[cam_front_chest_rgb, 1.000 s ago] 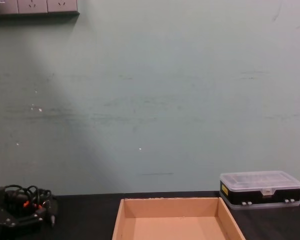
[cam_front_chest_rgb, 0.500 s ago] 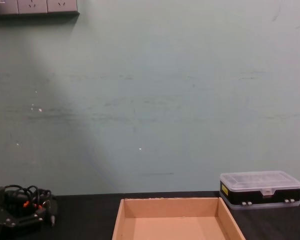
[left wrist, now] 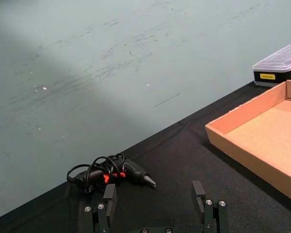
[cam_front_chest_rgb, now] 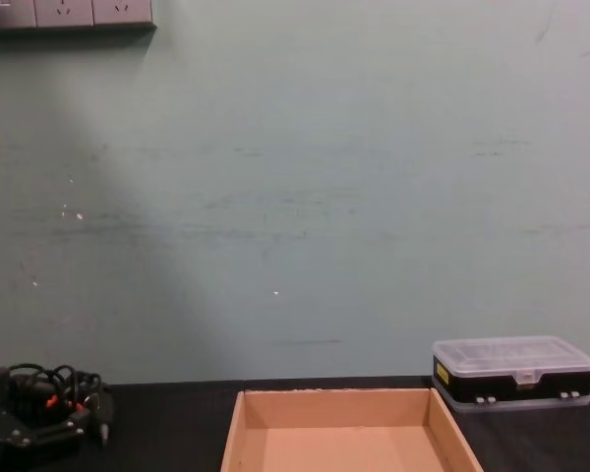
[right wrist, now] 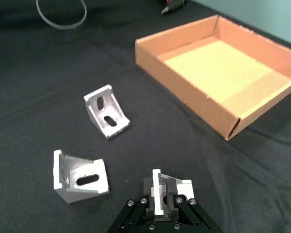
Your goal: Use one hand to pick up the angle iron from the table and place it into the box.
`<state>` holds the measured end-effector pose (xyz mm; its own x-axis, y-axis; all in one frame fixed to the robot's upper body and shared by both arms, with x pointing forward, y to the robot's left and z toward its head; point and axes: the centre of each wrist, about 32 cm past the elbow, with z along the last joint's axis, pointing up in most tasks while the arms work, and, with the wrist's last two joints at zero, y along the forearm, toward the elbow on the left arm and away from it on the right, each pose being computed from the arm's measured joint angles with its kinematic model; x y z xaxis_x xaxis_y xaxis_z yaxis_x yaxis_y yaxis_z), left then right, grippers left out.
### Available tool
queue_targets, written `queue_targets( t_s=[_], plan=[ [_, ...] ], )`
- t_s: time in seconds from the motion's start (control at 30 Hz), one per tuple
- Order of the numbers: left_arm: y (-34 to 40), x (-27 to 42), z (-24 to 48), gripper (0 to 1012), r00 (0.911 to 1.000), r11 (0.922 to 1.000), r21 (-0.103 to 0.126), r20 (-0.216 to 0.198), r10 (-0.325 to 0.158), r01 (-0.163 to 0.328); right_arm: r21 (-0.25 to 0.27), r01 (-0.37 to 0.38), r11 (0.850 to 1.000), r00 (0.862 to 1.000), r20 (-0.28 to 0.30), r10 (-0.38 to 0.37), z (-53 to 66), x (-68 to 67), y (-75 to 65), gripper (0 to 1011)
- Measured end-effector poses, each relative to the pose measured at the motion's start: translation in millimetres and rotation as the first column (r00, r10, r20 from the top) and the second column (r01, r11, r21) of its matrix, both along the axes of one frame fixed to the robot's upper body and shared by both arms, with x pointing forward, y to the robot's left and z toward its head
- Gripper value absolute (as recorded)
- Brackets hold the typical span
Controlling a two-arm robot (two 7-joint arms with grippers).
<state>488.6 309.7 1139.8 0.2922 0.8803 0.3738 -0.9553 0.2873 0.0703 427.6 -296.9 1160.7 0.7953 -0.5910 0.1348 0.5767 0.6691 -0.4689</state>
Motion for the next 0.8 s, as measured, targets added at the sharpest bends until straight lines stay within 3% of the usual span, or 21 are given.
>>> queue_targets(
  t_s=[0.2, 0.47, 0.6, 0.8],
  plan=[
    [0.0, 0.0, 0.0, 1011, 1.0, 1.0, 0.0, 0.0, 0.0, 0.0, 0.048, 0.008, 0.999, 1.0, 0.03, -0.009, 7.9, 0.5, -1.7, 161],
    [0.0, 0.0, 0.0, 1011, 1.0, 1.0, 0.0, 0.0, 0.0, 0.0, 0.103, 0.042, 0.994, 0.998, 0.045, -0.047, 41.7, 15.2, 3.2, 161],
    [0.0, 0.0, 0.0, 1011, 1.0, 1.0, 0.0, 0.0, 0.0, 0.0, 0.121, 0.071, 0.99, 0.996, 0.037, -0.076, 67.9, 36.8, 9.6, 161],
    [0.0, 0.0, 0.0, 1011, 1.0, 1.0, 0.0, 0.0, 0.0, 0.0, 0.114, 0.085, 0.99, 0.994, 0.06, -0.092, 94.4, 70.6, 24.1, 161]
  ],
)
